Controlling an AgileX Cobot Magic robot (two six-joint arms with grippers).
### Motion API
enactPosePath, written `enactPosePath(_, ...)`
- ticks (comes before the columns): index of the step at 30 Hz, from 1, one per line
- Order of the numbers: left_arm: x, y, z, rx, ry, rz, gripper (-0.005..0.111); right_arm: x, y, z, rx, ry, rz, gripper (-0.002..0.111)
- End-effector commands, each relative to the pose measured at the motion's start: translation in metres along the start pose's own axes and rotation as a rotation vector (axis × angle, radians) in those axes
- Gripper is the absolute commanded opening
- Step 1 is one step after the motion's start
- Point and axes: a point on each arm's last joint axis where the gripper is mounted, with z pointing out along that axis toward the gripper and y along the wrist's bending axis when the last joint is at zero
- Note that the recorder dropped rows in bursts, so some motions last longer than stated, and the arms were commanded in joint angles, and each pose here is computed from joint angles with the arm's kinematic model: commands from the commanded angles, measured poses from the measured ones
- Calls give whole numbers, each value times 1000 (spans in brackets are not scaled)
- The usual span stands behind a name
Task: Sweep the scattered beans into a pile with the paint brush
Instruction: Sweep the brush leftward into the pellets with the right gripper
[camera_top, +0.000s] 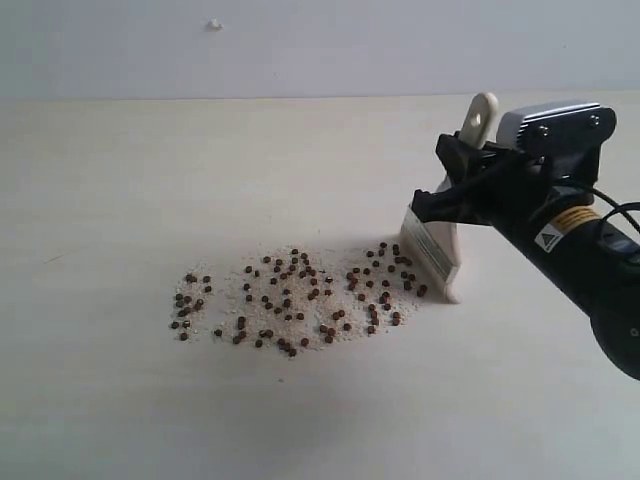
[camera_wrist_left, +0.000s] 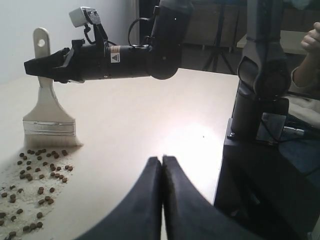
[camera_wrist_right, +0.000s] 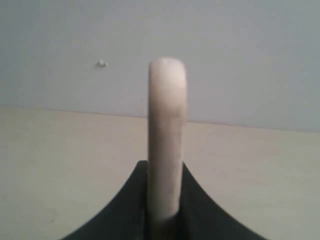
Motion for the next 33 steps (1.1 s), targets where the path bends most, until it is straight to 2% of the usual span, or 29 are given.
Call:
enactPosePath(1, 0, -1, 0, 6, -6, -6, 0, 3, 7, 1, 35, 15, 38, 0)
enactPosePath(17, 0, -1, 0, 6, -6, -6, 0, -3, 43, 24, 48, 66, 114, 0)
enactPosePath(20, 0, -1, 0, 6, -6, -6, 0, -4, 44, 25, 47, 63, 115, 0)
enactPosePath(25, 0, -1, 0, 6, -6, -6, 0, -10, 37, 23, 121, 43, 100, 0)
enactPosePath(33, 0, -1, 0, 6, -6, -6, 0, -28, 39, 18, 108, -11, 97, 0)
